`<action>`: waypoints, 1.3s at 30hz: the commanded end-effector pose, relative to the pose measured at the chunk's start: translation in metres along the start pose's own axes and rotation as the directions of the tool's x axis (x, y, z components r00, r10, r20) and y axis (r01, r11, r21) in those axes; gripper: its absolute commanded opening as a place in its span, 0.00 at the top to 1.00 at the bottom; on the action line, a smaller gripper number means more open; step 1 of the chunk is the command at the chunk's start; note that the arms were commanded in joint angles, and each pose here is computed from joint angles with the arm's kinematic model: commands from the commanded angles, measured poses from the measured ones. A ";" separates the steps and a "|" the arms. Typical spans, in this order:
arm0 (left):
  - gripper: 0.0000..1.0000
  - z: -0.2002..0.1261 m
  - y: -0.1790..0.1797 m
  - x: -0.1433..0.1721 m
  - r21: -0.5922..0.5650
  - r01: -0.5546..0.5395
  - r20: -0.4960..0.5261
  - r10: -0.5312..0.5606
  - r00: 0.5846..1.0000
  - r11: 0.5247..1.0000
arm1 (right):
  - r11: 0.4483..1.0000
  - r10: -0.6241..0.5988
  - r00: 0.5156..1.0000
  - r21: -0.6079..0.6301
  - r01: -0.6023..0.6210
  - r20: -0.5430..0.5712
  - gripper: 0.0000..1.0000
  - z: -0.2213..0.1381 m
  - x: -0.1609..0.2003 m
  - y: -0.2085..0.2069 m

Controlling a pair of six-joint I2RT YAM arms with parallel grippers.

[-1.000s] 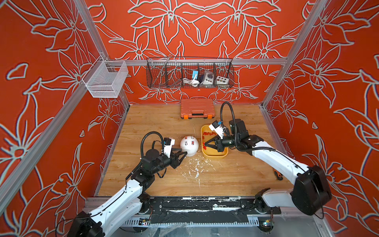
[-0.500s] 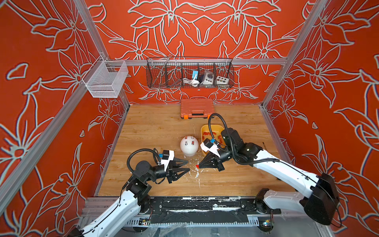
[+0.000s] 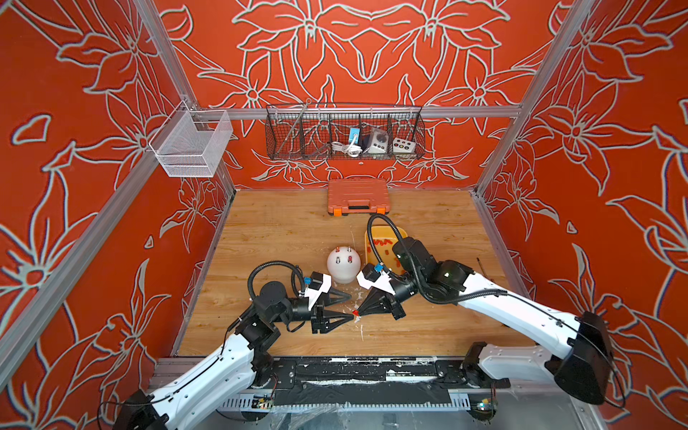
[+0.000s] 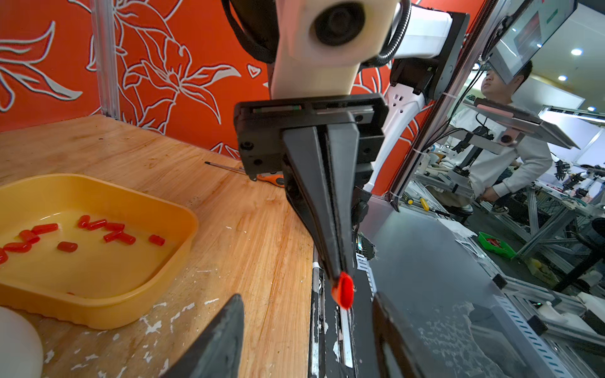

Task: Cover the protruding screws with screw protection sleeves
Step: Pick up the screw protection sleeve from the storage box.

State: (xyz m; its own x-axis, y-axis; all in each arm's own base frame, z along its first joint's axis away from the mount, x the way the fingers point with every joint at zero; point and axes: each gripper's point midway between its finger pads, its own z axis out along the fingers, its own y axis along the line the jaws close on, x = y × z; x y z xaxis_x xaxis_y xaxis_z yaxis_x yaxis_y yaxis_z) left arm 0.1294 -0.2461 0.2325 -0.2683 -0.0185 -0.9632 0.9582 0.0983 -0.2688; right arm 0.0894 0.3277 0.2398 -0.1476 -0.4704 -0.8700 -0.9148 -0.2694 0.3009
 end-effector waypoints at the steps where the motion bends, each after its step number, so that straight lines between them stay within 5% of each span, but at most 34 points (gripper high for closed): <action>1: 0.46 0.002 -0.009 -0.008 0.039 -0.050 0.001 0.050 0.999 0.998 | 0.999 -0.053 0.999 0.007 0.053 -0.007 1.00 0.001 -0.007 -0.001; 13: 0.67 0.003 -0.012 -0.006 0.055 -0.060 -0.005 0.060 0.998 0.997 | 0.997 -0.055 0.998 0.051 0.055 -0.015 1.00 0.002 -0.006 -0.010; 21: 0.89 0.003 -0.012 -0.006 0.053 -0.058 -0.008 0.059 0.998 0.997 | 0.997 -0.045 0.999 0.062 0.046 -0.019 1.00 0.003 -0.007 -0.014; 22: 0.86 0.003 -0.010 -0.005 0.045 -0.054 -0.010 0.054 0.998 0.998 | 0.997 -0.046 0.999 0.065 0.047 -0.019 1.00 0.002 -0.007 -0.014; 23: 0.67 0.003 -0.008 -0.005 0.028 -0.048 -0.010 0.048 0.999 0.998 | 0.996 -0.050 0.999 0.071 0.051 -0.016 1.00 0.002 -0.007 -0.015; 24: 0.60 0.003 -0.005 -0.005 0.010 -0.041 -0.006 0.041 0.999 0.999 | 0.996 -0.054 0.998 0.075 0.055 -0.014 1.00 0.001 -0.008 -0.014; 27: 0.51 0.001 -0.003 -0.006 -0.012 -0.051 0.004 0.051 0.999 0.999 | 0.996 -0.061 0.998 0.072 0.061 -0.006 1.00 0.000 -0.010 -0.012; 31: 0.65 0.001 -0.002 -0.007 -0.019 -0.063 0.000 0.063 0.998 0.998 | 0.996 -0.059 0.998 0.064 0.059 -0.004 1.00 0.001 -0.010 -0.012; 36: 0.69 0.003 0.001 -0.007 -0.024 -0.057 -0.008 0.057 0.998 0.998 | 0.996 -0.065 0.998 0.055 0.065 0.007 1.00 0.002 -0.012 -0.011; 39: 0.84 0.005 0.001 -0.006 -0.016 -0.059 -0.015 0.058 0.998 0.998 | 0.997 -0.066 0.998 0.051 0.065 0.013 1.00 0.002 -0.013 -0.011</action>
State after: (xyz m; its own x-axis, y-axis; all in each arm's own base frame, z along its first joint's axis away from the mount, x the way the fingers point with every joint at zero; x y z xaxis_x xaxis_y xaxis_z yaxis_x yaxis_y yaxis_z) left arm 0.1332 -0.2486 0.2235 -0.2553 0.0163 -0.9667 0.9590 0.1313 -0.2511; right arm 0.1012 0.3342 0.2319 -0.1249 -0.4841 -0.8660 -0.9380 -0.2267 0.2621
